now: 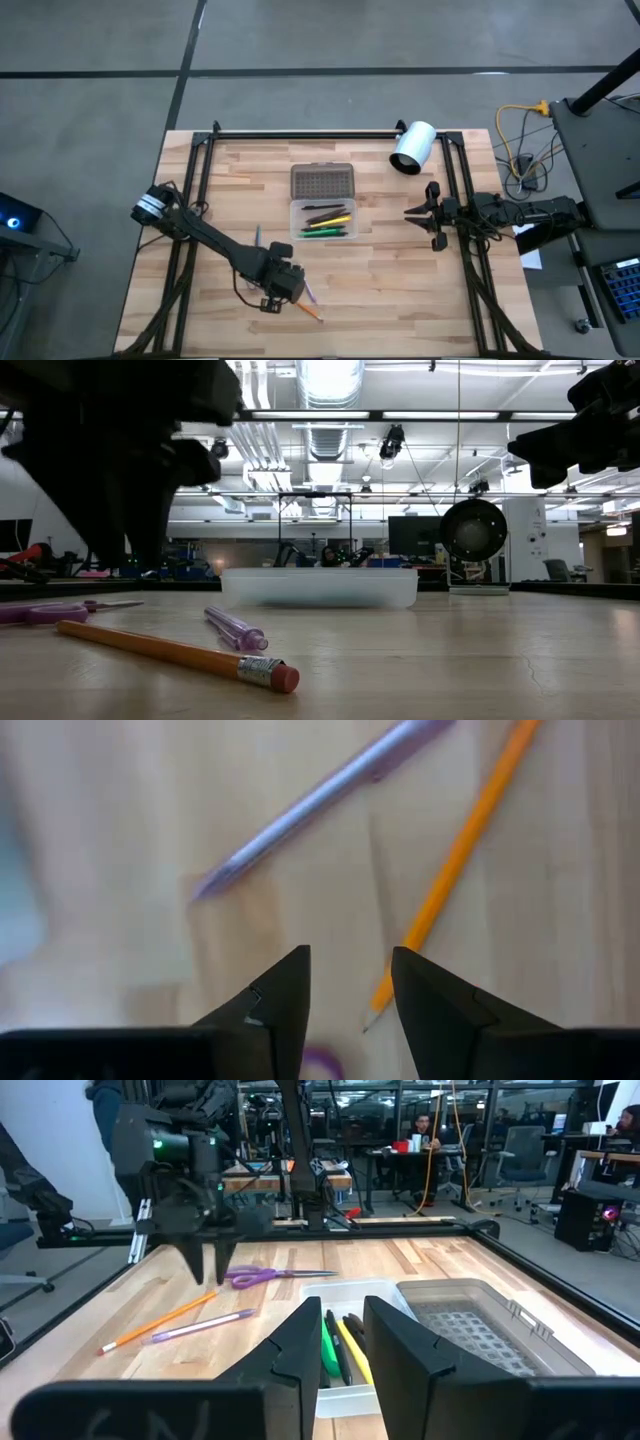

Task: Pick & place school supplies into a supply box
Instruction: Put the orange pencil into the supply box

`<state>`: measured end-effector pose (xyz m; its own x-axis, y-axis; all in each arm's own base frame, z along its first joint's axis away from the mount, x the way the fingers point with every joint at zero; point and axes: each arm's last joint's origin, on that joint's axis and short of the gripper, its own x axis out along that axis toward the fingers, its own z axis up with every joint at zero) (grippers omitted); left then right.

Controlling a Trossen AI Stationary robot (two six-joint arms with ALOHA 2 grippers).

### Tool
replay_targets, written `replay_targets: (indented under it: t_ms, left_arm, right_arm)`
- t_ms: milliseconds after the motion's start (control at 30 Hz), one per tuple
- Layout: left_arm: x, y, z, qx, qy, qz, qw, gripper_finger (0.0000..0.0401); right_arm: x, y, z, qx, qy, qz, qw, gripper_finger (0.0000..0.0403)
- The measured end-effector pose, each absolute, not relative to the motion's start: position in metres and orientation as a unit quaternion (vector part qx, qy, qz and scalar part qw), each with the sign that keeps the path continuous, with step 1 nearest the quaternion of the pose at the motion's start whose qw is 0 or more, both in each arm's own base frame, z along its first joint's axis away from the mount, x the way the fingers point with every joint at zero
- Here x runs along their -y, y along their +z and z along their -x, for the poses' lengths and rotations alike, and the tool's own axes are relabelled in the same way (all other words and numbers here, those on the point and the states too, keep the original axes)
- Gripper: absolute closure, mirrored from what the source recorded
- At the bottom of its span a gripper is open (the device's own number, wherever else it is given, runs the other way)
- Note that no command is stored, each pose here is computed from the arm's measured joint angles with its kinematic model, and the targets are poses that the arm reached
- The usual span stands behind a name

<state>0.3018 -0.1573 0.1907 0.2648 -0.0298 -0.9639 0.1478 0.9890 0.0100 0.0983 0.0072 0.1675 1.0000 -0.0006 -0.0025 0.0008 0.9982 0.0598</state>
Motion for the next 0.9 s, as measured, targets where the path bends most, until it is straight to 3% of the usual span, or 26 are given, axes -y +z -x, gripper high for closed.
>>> replay_targets:
  t_ms: [533,900]
  left_arm:
    - [0.212,0.191,-0.350,-0.590,-0.133,-0.079,0.793,0.0275]
    - [0.212,0.177,-0.346,-0.605,-0.148,-0.100,0.776,0.0275]
  right_arm:
    - [-0.007,0.168,-0.098,-0.001,0.000,-0.030,1.000,0.0325]
    - [-0.007,0.168,-0.098,-0.001,0.000,-0.030,1.000,0.0331]
